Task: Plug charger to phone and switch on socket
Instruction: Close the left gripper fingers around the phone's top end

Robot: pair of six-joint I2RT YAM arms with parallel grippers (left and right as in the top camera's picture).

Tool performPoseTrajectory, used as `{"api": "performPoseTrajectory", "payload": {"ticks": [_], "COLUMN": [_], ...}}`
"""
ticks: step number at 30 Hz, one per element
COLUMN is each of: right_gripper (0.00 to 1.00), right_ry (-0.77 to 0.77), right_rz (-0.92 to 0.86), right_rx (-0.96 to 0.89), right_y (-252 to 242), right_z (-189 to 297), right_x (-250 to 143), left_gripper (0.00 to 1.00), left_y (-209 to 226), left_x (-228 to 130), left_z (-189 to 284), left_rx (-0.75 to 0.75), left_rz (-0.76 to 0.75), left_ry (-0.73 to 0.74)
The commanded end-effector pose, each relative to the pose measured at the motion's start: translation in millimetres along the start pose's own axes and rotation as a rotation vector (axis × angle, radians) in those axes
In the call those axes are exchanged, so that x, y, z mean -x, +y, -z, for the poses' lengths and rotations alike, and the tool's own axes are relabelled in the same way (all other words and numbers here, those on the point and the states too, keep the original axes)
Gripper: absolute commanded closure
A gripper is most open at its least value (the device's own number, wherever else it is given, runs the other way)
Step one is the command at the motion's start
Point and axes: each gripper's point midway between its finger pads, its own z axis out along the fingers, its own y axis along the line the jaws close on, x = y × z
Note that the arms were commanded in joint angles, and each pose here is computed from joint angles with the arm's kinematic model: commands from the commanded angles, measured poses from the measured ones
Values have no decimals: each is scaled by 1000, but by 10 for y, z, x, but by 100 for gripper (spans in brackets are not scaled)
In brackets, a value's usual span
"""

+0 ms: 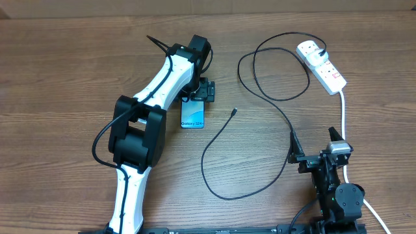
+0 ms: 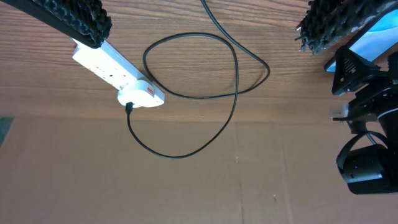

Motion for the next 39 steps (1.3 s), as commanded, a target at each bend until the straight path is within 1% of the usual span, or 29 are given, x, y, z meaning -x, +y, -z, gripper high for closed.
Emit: {"api": "performPoseTrajectory", "payload": {"ticks": [1,17,39], "right_gripper": [0,0,0], "right_ry": [-8,-8,-8], "right_rz": [4,4,4], "right_rx": [-6,-5,-6], "right_y": [-8,-6,-7], "right_z": [1,1,1], "right_x": [-8,-8,-8], "left_gripper": [0,0,0], "left_y": [48,100,162], "left_x": [-54,-134,-134], "left_z": [-134,-290,-292], "left_rx": [25,27,17], "left_rz": [-15,-8,11], "left_ry": [27,45,57]}}
